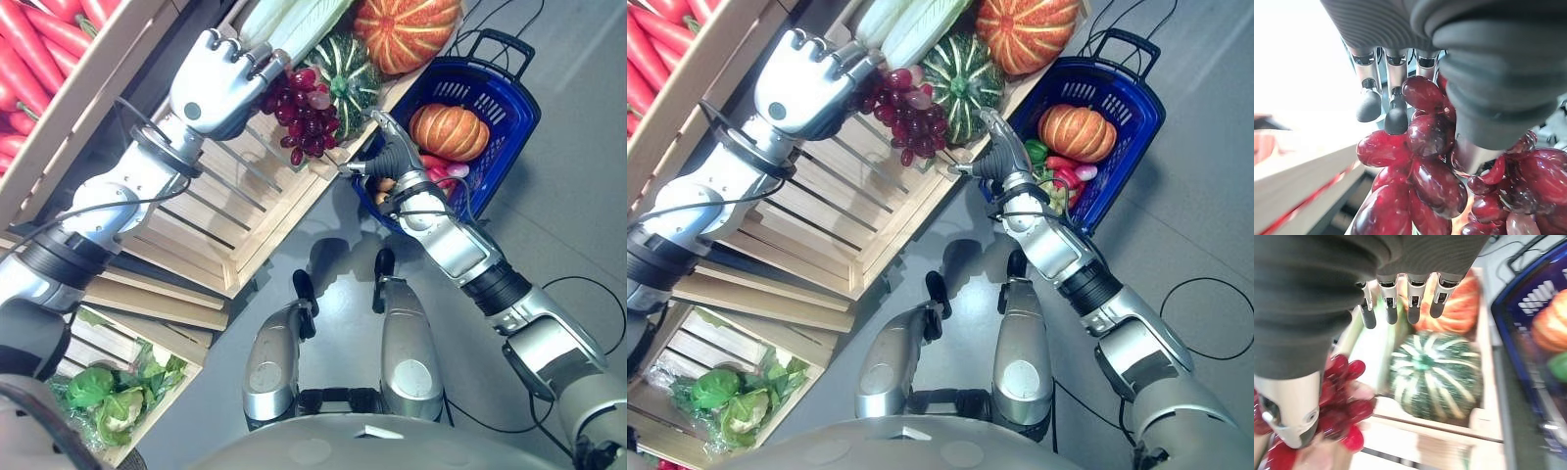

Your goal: Pick up fruits and vegetables into the basket

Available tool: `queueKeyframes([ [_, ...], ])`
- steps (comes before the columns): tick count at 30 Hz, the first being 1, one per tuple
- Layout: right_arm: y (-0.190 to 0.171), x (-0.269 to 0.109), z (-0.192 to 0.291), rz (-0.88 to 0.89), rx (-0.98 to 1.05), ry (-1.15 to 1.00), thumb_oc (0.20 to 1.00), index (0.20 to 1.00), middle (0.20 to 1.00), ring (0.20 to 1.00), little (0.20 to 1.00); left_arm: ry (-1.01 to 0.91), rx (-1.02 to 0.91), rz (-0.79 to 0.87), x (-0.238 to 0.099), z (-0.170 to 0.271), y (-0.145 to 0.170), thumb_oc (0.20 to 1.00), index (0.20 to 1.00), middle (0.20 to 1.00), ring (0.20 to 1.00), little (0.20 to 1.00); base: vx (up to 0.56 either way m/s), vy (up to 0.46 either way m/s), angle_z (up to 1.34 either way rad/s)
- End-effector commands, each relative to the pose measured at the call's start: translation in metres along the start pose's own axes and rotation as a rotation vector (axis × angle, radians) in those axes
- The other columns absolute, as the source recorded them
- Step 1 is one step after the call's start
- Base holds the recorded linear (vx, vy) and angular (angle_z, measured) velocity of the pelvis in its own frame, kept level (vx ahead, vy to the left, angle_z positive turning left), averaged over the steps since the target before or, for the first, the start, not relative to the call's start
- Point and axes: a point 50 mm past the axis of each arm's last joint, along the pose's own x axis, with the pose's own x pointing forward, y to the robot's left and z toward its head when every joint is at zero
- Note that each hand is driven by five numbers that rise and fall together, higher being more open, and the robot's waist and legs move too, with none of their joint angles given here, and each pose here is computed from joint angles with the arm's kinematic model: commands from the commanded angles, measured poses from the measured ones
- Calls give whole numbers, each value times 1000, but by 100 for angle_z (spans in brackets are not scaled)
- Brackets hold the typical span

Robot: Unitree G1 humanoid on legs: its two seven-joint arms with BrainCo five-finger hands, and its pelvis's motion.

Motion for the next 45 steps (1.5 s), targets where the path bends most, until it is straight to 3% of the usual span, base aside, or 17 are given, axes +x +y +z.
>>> queueKeyframes([
  [1,-6,10,41,-72,144,-196,1000,1000,1000,1000,1000,14,-57,268,22,1,38,200,200,200,200,200,40,-7,5],
  [7,-9,5,71,25,270,-338,1000,1000,1000,1000,1000,-28,-125,384,26,16,50,200,200,200,200,200,34,-11,6],
  [16,-7,-3,91,67,355,-428,1000,1000,1000,1000,1000,-31,-196,406,34,29,56,200,200,200,200,200,13,0,1],
  [35,0,-12,98,145,460,-473,1000,1000,1000,1000,1000,-68,-264,444,34,39,60,200,200,200,200,200,2,0,1],
  [39,9,-12,90,206,475,-418,1000,1000,1000,1000,1000,-89,-373,519,31,43,64,200,200,200,200,200,7,-17,2],
  [45,15,-15,83,258,553,-377,1000,1000,1000,1000,1000,-44,-488,498,24,44,59,200,200,200,200,200,2,-7,0],
])
